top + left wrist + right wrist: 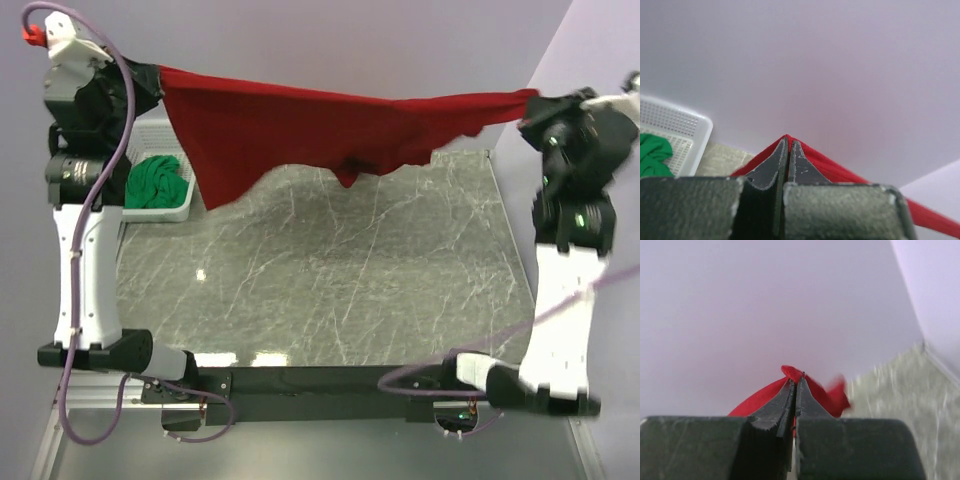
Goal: Fold and stack the t-shirts
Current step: Flatten the tshirt out
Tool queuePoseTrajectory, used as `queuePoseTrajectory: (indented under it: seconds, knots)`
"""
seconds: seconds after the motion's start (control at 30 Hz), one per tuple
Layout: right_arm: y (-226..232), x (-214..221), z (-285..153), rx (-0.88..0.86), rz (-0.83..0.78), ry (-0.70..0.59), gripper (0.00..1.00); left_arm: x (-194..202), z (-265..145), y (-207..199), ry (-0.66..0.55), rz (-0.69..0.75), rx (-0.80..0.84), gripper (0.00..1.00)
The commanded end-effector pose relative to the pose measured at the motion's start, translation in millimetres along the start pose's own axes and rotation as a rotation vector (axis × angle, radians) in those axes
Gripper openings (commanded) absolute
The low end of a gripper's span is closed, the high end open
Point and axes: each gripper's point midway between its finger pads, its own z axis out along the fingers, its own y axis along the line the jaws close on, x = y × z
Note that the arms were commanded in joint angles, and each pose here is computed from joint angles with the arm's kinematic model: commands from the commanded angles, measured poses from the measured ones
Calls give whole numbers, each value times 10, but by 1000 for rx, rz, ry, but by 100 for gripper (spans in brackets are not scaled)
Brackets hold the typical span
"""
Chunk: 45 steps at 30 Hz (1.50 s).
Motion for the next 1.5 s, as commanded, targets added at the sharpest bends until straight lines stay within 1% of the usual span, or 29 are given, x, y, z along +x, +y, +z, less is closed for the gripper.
queuePoseTrajectory:
  seconds: [0.0,0.13,0.2,0.27,0.37,0.4,0.5,0.57,0.67,0.7,0.77,0.8,0.87,0.9,0.93,0.97,1.0,1.07,1.1,1.13,1.17,1.23,1.27,1.3,1.33,1.37,1.4,1.43,1.47]
  knots:
    - [246,-945,-694,-83,-55,-359,0,-527,-460,-308,-123,41,124,1]
    - [222,-1372,-1402,-58,-137,-554,0,-576,-825,-364,-113,53,154,1]
    - [206,-1484,-1614,-44,-187,-611,0,-646,-1081,-436,-126,62,189,1]
    - [199,-1627,-1887,-31,-201,-680,0,-614,-1227,-441,-110,68,193,1]
    - [217,-1775,-2139,-18,-253,-739,0,-651,-1457,-456,-114,83,204,1]
    - [222,-1793,-2165,-12,-285,-744,0,-718,-1514,-425,-139,87,183,1]
    - [282,-1797,-2110,-26,-332,-726,0,-735,-1495,-365,-147,103,149,1]
    - [301,-1730,-1963,-35,-358,-686,0,-687,-1413,-330,-136,108,133,1]
    - [311,-1525,-1631,-59,-405,-590,0,-427,-1158,-253,-70,107,117,1]
    - [339,-1444,-1532,-83,-423,-557,0,-244,-1004,-195,-24,109,108,1]
    - [256,-1231,-1207,-67,-438,-462,0,-46,-838,-136,26,104,96,1]
    - [253,-1139,-1095,-78,-436,-428,0,153,-659,-55,61,106,82,1]
    - [197,-844,-740,-101,-445,-333,0,371,-468,80,91,110,46,1]
    - [170,-733,-619,-106,-437,-298,0,656,-282,252,144,117,0,1]
    - [86,-480,-356,-109,-445,-216,0,753,-180,304,156,120,-10,1]
    - [33,-351,-226,-105,-441,-179,0,875,-84,366,174,121,-23,1]
    - [-52,-138,-6,-98,-436,-119,0,1160,67,521,227,128,-57,1]
    - [-187,210,256,-98,-434,-32,0,1303,268,599,212,130,-59,1]
    - [-280,468,457,-88,-433,38,0,1563,397,749,255,135,-92,1]
    - [-344,644,558,-85,-435,80,0,1618,507,797,242,140,-98,1]
    - [-356,801,643,-91,-442,114,0,1858,632,942,283,158,-127,1]
    - [-489,1174,882,-79,-452,193,0,2041,792,1065,300,175,-145,1]
    - [-531,1303,956,-74,-452,221,0,2284,907,1194,345,183,-166,1]
    - [-634,1538,1086,-59,-449,273,0,2358,975,1235,356,187,-170,1]
    - [-676,1631,1157,-51,-441,289,0,2443,1037,1286,367,189,-174,1]
    - [-729,1731,1225,-38,-427,309,0,2654,1141,1375,397,194,-176,1]
    - [-862,1931,1334,-11,-422,349,0,2730,1198,1419,406,194,-176,1]
    - [-897,1993,1396,-1,-416,361,0,2815,1250,1475,419,196,-182,1]
    - [-935,2070,1448,10,-403,379,0,3041,1312,1594,461,199,-196,1]
